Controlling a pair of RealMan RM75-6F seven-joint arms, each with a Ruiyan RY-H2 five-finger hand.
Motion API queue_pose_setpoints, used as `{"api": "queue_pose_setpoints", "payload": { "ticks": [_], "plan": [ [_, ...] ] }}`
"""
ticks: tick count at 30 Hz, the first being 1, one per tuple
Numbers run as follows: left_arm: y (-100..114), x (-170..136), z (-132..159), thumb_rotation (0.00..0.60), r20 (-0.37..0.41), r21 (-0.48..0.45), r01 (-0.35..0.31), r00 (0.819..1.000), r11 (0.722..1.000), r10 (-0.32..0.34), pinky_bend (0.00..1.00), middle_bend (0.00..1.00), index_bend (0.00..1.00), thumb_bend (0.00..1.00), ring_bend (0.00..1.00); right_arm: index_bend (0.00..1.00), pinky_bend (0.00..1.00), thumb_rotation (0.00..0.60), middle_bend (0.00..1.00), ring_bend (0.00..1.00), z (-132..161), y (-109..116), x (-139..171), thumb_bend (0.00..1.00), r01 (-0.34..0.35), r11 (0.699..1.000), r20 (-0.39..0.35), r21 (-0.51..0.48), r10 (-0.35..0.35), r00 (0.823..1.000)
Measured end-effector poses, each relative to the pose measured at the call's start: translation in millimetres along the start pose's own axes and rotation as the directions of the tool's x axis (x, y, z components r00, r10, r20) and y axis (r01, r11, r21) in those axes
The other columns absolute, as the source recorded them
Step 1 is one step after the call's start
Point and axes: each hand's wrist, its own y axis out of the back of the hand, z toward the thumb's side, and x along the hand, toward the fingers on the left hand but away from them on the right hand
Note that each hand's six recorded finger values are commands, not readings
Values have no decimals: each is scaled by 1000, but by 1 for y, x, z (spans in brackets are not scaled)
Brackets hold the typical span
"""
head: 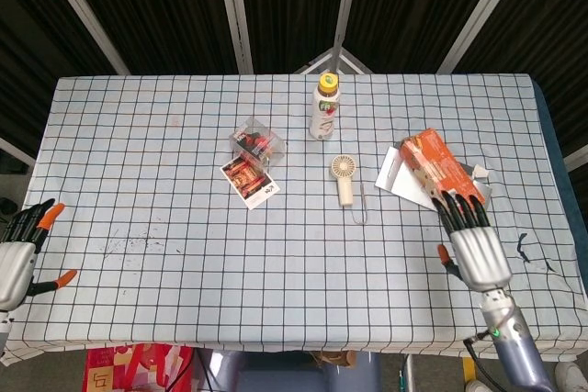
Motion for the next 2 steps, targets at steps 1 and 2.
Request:
{"api": "queue_pose_setpoints", "payload": {
  "ticks": [1, 2],
  "plan": [
    [0, 0, 1, 600, 2, 7, -2, 1000, 1000, 2, 0, 0, 0, 13, 0, 0, 0, 600, 0, 0, -6, 1, 10, 435, 4, 1000, 10, 5, -4, 1000],
    [-1, -1, 1, 600, 5, 18, -5, 1000, 1000, 5, 0, 0, 0, 13, 0, 0, 0, 600, 0, 0, -12, 1, 20, 435, 8, 1000, 21, 10, -8, 1000]
  ]
}}
